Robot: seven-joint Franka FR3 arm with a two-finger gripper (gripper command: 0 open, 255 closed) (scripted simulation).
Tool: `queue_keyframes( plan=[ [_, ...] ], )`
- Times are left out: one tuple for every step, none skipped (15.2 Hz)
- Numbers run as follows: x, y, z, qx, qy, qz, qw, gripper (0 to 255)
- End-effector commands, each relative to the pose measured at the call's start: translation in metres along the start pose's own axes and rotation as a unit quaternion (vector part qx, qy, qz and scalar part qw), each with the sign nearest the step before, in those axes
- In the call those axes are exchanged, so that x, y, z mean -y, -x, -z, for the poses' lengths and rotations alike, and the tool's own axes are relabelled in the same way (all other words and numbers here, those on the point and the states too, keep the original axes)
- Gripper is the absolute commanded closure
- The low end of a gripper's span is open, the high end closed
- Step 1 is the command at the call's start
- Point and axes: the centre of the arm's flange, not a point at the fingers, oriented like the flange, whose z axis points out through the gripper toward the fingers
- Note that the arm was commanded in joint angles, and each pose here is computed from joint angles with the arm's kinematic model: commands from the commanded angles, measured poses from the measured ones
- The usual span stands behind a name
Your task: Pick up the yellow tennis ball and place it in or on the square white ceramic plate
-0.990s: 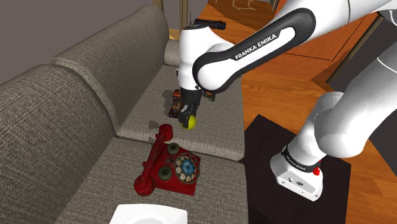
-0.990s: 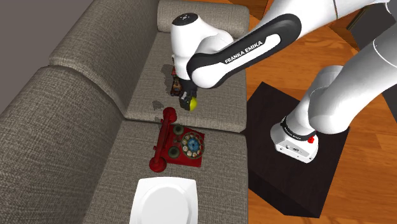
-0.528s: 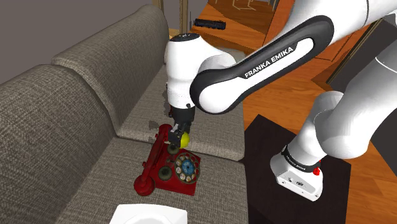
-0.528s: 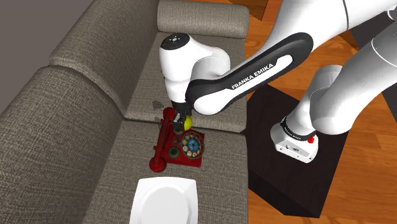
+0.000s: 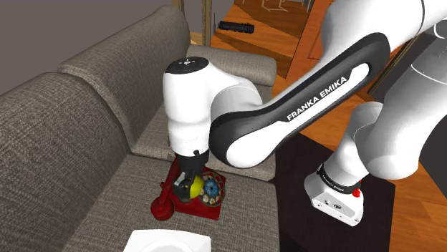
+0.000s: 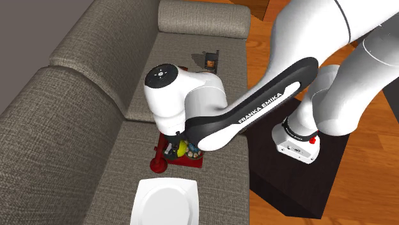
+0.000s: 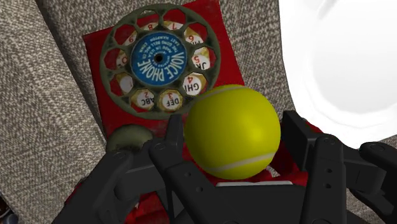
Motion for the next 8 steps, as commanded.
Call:
queue_keyframes(
  plan=[
    [0.028, 0.006, -0.004, 0.0, 0.0, -0.001, 1.0, 255],
    [0.041, 0.008, -0.005, 0.0, 0.0, -0.001, 1.0, 255],
    [0.054, 0.01, -0.006, 0.0, 0.0, -0.001, 1.0, 255],
    [0.067, 0.012, -0.007, 0.0, 0.0, -0.001, 1.0, 255],
    [0.08, 0.014, -0.008, 0.0, 0.0, -0.001, 1.0, 255],
    [0.093, 0.017, -0.009, 0.0, 0.0, -0.001, 1.0, 255],
    [0.106, 0.019, -0.011, 0.0, 0.0, -0.001, 1.0, 255],
    [0.119, 0.021, -0.012, 0.0, 0.0, -0.001, 1.0, 255]
  ],
)
